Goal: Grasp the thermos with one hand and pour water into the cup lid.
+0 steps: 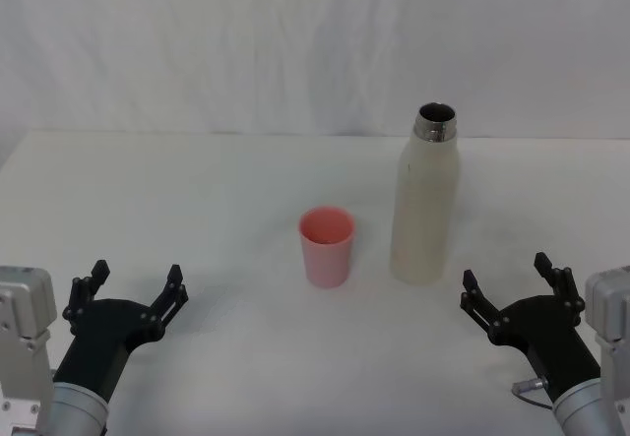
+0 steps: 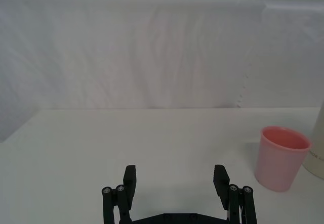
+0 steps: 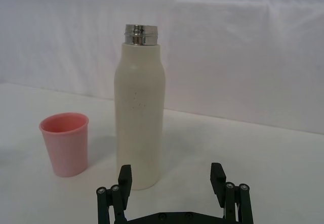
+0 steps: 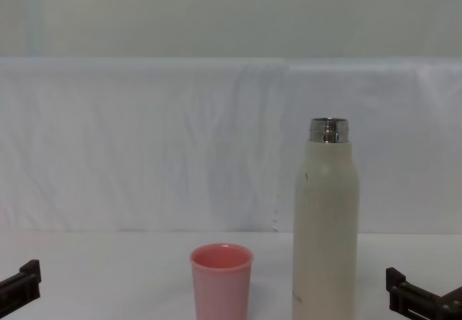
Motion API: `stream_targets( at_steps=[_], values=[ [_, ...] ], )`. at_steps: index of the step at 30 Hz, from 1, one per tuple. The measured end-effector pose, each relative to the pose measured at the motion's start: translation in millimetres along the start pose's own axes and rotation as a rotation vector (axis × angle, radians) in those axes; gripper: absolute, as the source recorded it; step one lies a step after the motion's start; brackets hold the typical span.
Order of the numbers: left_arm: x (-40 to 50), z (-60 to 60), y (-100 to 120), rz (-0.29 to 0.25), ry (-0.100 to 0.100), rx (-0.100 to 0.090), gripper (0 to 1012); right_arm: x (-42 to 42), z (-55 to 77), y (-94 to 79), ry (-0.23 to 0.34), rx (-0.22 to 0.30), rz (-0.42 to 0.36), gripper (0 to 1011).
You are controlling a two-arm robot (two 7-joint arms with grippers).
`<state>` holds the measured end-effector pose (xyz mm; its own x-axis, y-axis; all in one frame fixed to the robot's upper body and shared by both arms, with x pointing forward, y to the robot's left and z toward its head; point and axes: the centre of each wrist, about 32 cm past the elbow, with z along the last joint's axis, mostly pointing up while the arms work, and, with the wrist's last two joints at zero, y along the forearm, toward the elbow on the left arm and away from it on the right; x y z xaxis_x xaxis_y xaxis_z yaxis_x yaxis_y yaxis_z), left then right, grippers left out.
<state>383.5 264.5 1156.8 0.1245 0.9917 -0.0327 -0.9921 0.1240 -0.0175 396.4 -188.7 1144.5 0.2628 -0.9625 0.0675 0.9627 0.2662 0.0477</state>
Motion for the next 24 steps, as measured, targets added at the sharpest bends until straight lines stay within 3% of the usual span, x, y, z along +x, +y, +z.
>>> stream_targets(
  at_steps=[24],
  values=[
    [0.0,0.0,0.0,0.000,0.000,0.000,1001,0.0,0.0,0.0,0.000,0.000,0.000,1001]
  ],
)
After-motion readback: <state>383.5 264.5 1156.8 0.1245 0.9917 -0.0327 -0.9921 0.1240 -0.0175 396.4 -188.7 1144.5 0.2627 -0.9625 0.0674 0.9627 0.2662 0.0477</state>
